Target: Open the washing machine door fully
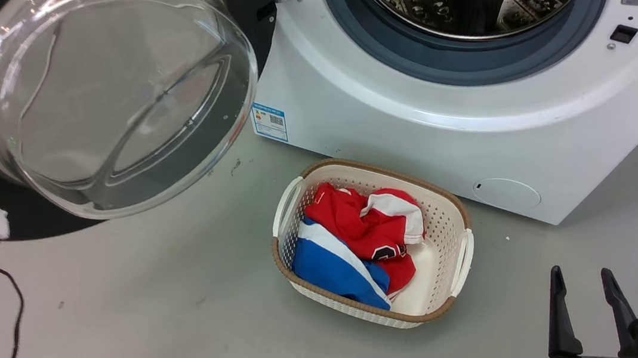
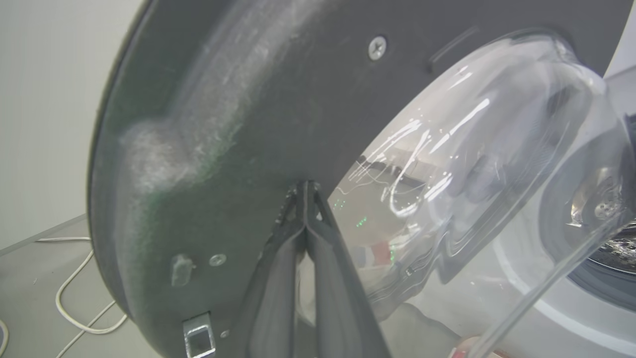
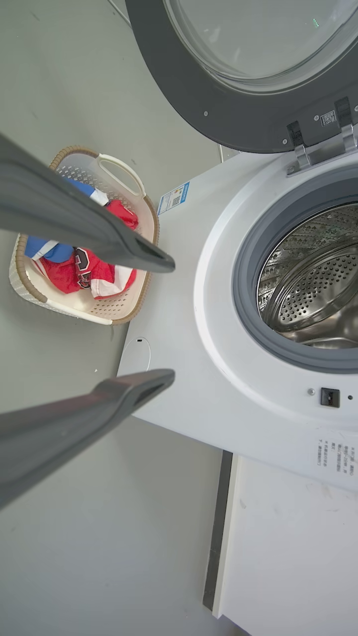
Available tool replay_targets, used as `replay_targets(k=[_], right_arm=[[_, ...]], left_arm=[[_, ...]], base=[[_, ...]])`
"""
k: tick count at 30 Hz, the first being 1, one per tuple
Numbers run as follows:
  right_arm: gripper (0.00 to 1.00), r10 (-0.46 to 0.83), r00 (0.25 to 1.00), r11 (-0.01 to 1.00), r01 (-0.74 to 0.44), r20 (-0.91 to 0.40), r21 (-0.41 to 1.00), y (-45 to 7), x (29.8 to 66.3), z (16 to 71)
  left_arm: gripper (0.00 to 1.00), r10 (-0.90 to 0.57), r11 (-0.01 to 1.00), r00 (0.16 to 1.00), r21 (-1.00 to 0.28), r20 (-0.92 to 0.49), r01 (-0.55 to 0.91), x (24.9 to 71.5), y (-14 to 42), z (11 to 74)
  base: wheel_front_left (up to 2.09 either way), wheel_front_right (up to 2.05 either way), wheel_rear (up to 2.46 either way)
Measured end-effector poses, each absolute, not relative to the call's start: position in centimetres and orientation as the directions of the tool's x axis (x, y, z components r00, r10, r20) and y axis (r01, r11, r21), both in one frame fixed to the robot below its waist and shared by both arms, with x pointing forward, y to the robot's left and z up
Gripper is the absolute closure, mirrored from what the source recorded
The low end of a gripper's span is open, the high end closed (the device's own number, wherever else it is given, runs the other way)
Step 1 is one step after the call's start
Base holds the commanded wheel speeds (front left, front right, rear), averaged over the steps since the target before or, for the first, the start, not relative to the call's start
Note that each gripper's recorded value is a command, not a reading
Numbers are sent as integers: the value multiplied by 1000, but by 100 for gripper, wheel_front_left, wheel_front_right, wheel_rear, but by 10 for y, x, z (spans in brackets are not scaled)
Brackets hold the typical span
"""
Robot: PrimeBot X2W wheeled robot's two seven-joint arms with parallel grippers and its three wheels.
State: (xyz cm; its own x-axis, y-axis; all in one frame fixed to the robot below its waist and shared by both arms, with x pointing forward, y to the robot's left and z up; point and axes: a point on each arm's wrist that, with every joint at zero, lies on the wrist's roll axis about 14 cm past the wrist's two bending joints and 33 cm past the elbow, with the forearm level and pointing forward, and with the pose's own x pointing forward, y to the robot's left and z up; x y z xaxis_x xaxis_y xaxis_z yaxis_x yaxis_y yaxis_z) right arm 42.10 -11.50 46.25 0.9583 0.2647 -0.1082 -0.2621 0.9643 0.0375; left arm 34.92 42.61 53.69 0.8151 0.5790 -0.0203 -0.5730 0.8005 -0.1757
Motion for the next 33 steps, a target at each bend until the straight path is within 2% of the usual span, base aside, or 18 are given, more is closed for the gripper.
replay_targets(k=[8, 15, 23, 33], right_arm=[[0, 258, 960, 966, -255, -113, 37, -119, 426, 460], [0, 261, 960, 965, -259, -104, 34, -117, 425, 464], [0, 256, 963, 967, -254, -85, 34, -117, 412, 473], [0, 265, 964, 964, -264, -39, 20, -114, 390, 493]], left_arm=[[100, 614, 778, 789, -147, -32, -611, 351, 459, 543], [100, 611, 781, 792, -149, -18, -606, 350, 458, 546], [100, 591, 801, 807, -140, 25, -582, 327, 434, 547], [100, 489, 870, 868, -111, 84, -480, 290, 374, 552]], base=[[0, 0, 0], [0, 0, 0], [0, 0, 0], [0, 0, 0]])
